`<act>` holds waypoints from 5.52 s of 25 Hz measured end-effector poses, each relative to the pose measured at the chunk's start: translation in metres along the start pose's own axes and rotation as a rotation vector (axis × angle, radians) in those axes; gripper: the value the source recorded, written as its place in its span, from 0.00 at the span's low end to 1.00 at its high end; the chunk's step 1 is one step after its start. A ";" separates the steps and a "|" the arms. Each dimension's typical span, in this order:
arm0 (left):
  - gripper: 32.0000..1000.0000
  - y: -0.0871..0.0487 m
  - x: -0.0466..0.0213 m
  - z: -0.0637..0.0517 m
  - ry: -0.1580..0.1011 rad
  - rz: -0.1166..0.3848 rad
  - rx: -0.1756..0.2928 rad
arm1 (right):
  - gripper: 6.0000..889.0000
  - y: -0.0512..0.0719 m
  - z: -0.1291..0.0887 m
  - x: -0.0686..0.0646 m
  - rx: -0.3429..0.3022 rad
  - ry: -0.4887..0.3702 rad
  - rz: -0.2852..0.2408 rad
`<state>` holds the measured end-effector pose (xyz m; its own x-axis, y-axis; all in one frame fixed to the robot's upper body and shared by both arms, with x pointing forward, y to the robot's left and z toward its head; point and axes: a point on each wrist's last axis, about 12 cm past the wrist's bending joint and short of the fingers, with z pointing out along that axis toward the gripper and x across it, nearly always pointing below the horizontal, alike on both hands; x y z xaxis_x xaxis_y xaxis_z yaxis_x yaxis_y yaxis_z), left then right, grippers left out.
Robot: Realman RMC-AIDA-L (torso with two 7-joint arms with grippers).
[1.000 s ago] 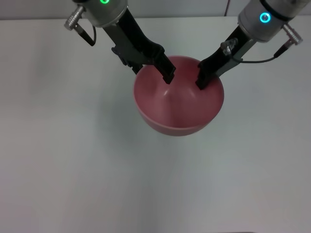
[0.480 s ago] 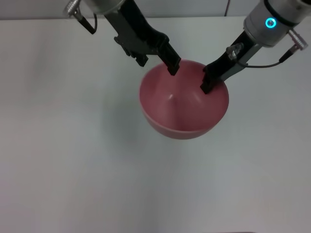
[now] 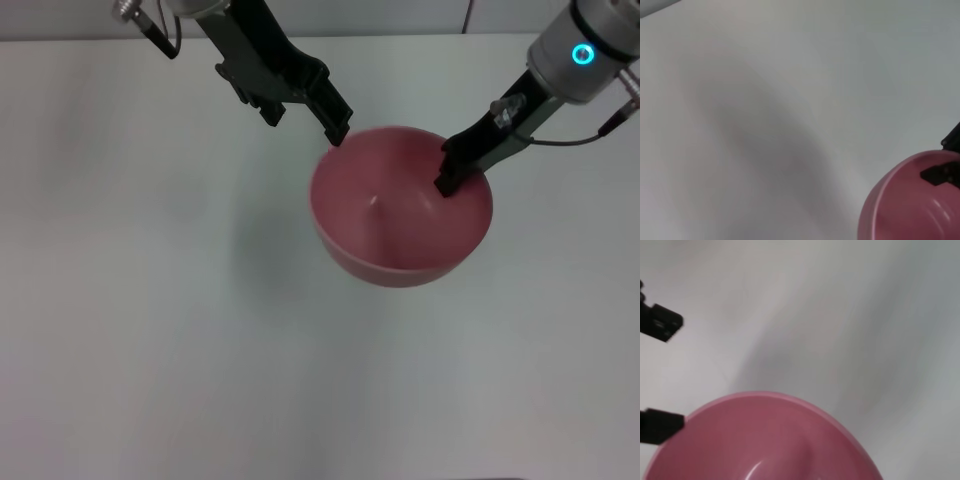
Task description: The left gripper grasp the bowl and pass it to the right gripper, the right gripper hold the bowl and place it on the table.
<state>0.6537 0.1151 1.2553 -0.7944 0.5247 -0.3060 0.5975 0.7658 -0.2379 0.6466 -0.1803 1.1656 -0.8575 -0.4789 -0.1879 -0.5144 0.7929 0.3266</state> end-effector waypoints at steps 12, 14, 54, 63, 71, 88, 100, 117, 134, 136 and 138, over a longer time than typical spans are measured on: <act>0.86 0.001 0.0011 0.003 -0.004 -0.001 0.004 | 0.02 -0.029 0.003 0.023 0.020 -0.014 0.077; 0.86 0.001 0.0015 0.003 -0.003 0.000 0.007 | 0.02 -0.034 0.003 0.026 0.026 -0.018 0.089; 0.86 -0.001 0.0024 0.016 -0.023 0.009 0.066 | 0.02 -0.087 0.039 0.064 0.163 -0.124 0.163; 0.86 -0.001 0.0025 0.016 -0.024 0.009 0.066 | 0.02 -0.090 0.043 0.069 0.173 -0.132 0.179; 0.86 -0.001 0.0024 0.016 -0.025 0.010 0.064 | 0.02 -0.094 0.046 0.073 0.182 -0.138 0.190; 0.86 0.001 0.0044 0.021 -0.016 0.005 0.070 | 0.02 -0.093 0.044 0.071 0.184 -0.135 0.190; 0.86 0.001 0.0044 0.021 -0.017 0.009 0.070 | 0.08 -0.095 0.039 0.069 0.179 -0.145 0.170; 0.86 0.002 0.0050 0.021 -0.017 0.009 0.070 | 0.69 -0.093 0.037 0.067 0.169 -0.149 0.148; 0.86 0.012 0.0151 0.025 -0.009 -0.029 0.077 | 0.99 -0.085 0.023 0.056 0.149 -0.151 0.125; 0.86 0.013 0.0165 0.025 -0.007 -0.034 0.080 | 0.99 -0.084 0.020 0.054 0.151 -0.146 0.123; 0.86 0.013 0.0170 0.025 -0.007 -0.036 0.084 | 0.99 -0.083 0.017 0.053 0.151 -0.141 0.121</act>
<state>0.6509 0.1250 1.2239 -0.8146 0.4951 -0.3020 0.5763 0.7497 -0.3254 0.6439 -0.2654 1.1130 -0.9000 -0.3283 -0.2868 -0.3942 0.8938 0.2140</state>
